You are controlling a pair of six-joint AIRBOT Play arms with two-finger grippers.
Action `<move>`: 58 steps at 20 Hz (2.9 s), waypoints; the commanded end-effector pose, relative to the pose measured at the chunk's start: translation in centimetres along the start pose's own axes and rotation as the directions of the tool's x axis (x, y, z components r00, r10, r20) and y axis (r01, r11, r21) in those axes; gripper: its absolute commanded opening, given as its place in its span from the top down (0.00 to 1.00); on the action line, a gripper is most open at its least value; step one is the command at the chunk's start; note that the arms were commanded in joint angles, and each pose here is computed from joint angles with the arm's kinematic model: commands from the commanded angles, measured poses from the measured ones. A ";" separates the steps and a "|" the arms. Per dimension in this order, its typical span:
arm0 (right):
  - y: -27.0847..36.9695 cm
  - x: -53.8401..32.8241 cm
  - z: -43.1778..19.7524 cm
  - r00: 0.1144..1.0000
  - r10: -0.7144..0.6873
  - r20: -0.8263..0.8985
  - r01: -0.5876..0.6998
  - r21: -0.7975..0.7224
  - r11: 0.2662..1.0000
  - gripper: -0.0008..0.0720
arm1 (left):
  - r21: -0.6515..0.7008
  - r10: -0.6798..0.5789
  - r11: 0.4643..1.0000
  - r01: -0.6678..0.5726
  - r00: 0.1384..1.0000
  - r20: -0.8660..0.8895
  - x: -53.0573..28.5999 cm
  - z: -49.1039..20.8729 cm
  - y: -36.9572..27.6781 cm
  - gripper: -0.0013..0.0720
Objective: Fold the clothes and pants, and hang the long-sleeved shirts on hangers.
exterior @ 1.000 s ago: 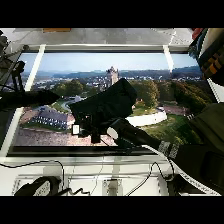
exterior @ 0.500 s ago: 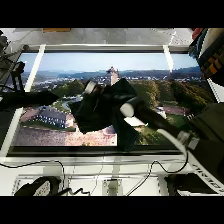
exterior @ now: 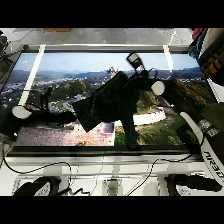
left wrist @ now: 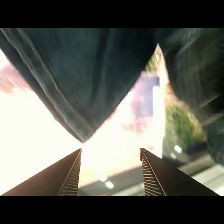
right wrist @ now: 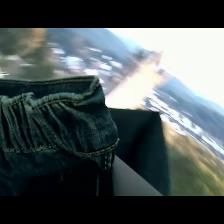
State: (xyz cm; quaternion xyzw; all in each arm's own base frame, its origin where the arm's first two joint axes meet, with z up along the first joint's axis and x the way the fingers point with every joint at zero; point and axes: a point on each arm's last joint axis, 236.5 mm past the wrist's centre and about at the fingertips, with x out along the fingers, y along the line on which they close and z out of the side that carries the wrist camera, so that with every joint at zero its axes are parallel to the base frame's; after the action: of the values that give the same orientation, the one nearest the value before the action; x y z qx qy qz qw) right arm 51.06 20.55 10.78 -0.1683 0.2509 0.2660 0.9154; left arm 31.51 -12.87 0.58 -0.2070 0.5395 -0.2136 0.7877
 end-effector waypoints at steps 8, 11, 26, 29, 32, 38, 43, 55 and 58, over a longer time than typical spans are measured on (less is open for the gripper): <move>-5.4 -0.9 -1.9 0.997 -0.077 -0.030 0.082 0.194 0.978 0.94 | -0.340 -0.139 0.938 0.072 0.974 -0.176 8.7 -5.1 -0.4 0.14; -5.3 -0.9 -1.9 0.997 -0.077 -0.030 0.081 0.194 0.978 0.94 | -0.426 -0.251 0.887 0.179 0.961 -0.118 11.1 -3.9 -2.0 0.14; -5.3 -0.9 -2.0 0.997 -0.076 -0.032 0.081 0.194 0.978 0.94 | -0.510 -0.194 0.829 0.230 0.973 0.124 14.5 2.6 -0.6 0.42; -5.3 -0.9 -2.0 0.997 -0.076 -0.031 0.081 0.194 0.978 0.94 | -0.492 -0.165 0.840 0.230 0.971 0.171 14.2 4.6 -0.4 0.51; -5.3 -0.9 -2.0 0.997 -0.077 -0.031 0.081 0.194 0.978 0.94 | -0.479 -0.177 0.845 0.240 0.969 0.173 14.2 4.9 -1.0 0.51; -5.3 -0.9 -2.0 0.997 -0.075 -0.031 0.079 0.197 0.977 0.94 | -0.463 -0.182 0.860 0.216 0.976 0.117 15.9 3.0 -2.0 0.94; -6.5 -2.1 0.2 0.991 -0.124 0.039 0.115 0.188 0.975 0.94 | -0.313 -0.290 0.880 0.359 0.925 0.244 10.0 10.0 -3.1 0.94; -4.8 -3.1 -1.2 0.997 -0.059 -0.040 0.065 0.176 0.982 0.94 | -0.015 0.547 0.786 -0.618 0.685 0.482 -22.3 10.5 13.5 0.94; -4.4 -3.0 -1.8 0.997 -0.040 -0.066 0.051 0.177 0.983 0.94 | -0.064 0.624 0.705 -0.706 0.575 0.529 -26.1 10.6 15.2 0.94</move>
State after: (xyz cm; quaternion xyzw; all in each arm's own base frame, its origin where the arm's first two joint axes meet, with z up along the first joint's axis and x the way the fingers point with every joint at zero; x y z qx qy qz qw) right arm 51.32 14.88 12.48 -0.0979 0.2797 0.2087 0.9320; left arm 37.06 9.90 13.21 -0.0530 0.3449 0.0347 0.9365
